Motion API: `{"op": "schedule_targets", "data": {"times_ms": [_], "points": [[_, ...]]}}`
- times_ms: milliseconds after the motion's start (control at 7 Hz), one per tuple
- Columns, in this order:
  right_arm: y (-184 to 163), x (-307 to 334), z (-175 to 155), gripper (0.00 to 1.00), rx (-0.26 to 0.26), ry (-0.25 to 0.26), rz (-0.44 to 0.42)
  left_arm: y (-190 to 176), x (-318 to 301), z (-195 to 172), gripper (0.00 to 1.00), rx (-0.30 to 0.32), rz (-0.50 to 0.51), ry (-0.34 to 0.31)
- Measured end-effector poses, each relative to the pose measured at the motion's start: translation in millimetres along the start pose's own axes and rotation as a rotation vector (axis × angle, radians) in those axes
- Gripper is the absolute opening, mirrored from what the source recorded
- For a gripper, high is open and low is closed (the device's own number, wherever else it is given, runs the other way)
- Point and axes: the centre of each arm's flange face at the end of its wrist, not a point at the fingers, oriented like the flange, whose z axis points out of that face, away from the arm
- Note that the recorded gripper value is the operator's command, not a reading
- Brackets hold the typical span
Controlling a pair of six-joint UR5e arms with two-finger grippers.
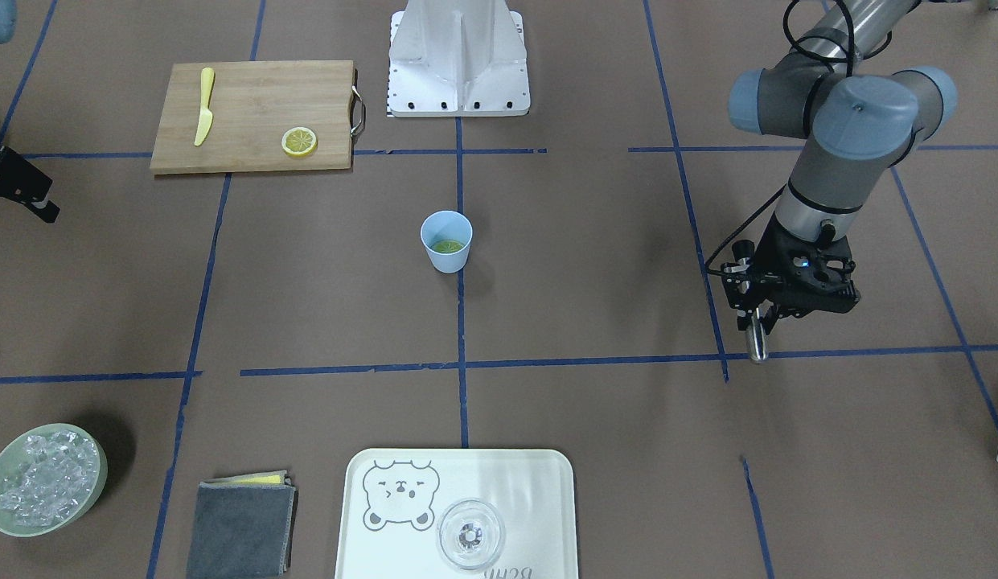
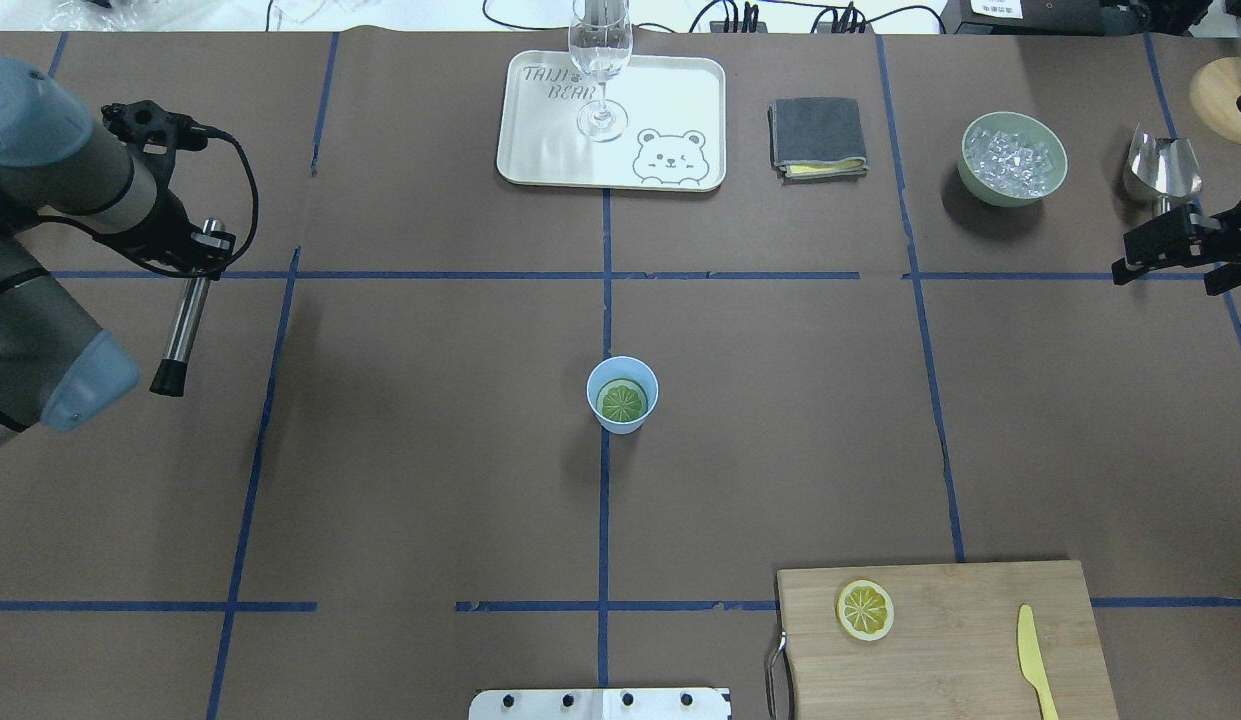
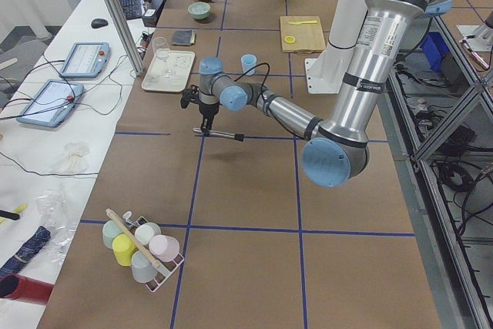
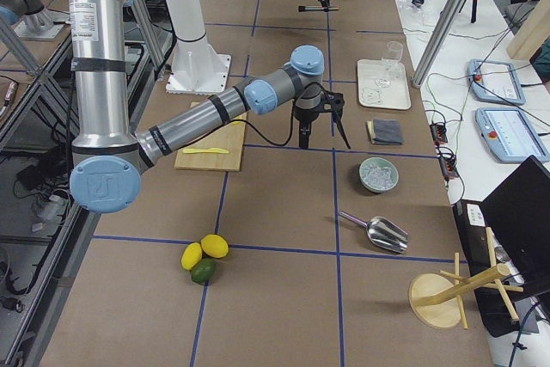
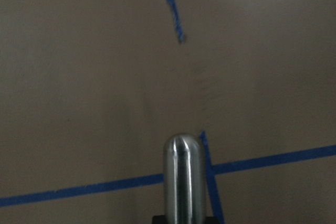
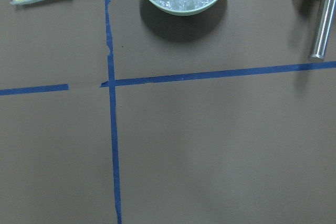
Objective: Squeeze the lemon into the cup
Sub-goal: 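Lower the muddler onto the table at its starting spot with the left gripper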
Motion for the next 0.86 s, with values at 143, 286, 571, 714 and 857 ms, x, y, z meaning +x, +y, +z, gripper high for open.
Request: {"op": "schedule_targets", "data": {"times_ms": [143, 286, 571, 714, 857], "points": [[0, 0, -1, 1.00, 0.002, -0.001, 0.000, -5, -31, 8, 0.00, -0.060, -0.066, -0.015], [0, 0, -1, 1.00, 0.003, -0.001, -0.001, -7, -49, 13, 0.00, -0.097, -0.101, -0.011], [0, -1, -3, 1.00, 0.006, -0.003, -0.003, -6, -58, 22, 0.00, -0.112, -0.109, 0.001], [0, -2, -3, 1.00, 0.007, -0.004, -0.004, -5, -61, 28, 0.00, -0.092, -0.090, 0.020], [1, -3, -4, 1.00, 0.008, -0.005, -0.005, -3, -57, 33, 0.00, -0.073, -0.065, 0.040]]}}
